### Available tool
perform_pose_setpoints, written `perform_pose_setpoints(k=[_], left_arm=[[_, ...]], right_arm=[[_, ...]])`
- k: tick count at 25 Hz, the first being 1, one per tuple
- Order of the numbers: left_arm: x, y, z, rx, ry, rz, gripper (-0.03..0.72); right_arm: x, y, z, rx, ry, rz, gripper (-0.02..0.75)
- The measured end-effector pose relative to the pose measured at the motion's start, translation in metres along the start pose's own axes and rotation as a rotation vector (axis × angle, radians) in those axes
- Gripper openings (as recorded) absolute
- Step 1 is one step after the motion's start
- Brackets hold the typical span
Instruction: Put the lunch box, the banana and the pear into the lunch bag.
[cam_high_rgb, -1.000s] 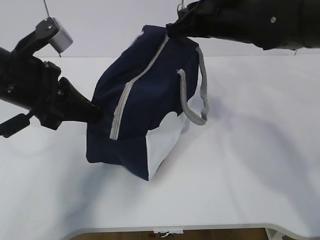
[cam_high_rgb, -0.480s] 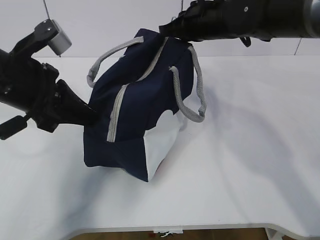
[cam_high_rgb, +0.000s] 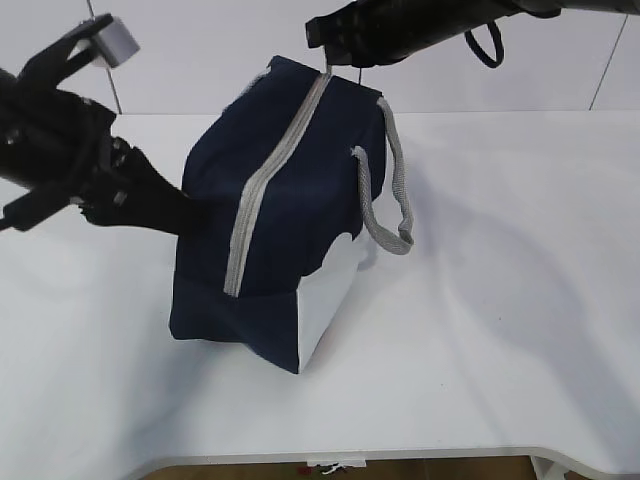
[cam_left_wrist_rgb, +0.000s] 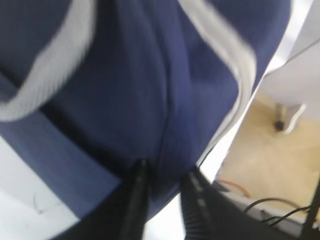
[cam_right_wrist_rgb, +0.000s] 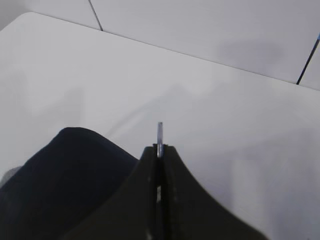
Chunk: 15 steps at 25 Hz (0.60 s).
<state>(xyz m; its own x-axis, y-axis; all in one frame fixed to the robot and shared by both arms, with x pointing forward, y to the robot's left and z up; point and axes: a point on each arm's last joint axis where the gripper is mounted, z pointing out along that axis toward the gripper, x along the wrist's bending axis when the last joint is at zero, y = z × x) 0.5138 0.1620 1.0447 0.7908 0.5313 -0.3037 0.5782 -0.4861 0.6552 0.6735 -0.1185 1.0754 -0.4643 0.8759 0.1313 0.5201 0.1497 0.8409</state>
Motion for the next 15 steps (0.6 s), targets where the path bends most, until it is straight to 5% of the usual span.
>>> perform_pose_setpoints(k=[3, 6, 15], left_arm=[[-0.004, 0.015, -0.009, -0.023, -0.017, -0.041, 0.314], [-0.007, 0.031, -0.020, -0.055, -0.017, -0.110, 0.395], [0.004, 0.079, -0.033, -0.153, 0.025, -0.175, 0.434]], right_arm=[[0.001, 0.000, 0.000, 0.012, 0.006, 0.000, 0.013], [0.001, -0.001, 0.000, 0.020, 0.009, 0.000, 0.013], [0.001, -0.002, 0.000, 0.030, 0.013, 0.000, 0.013]])
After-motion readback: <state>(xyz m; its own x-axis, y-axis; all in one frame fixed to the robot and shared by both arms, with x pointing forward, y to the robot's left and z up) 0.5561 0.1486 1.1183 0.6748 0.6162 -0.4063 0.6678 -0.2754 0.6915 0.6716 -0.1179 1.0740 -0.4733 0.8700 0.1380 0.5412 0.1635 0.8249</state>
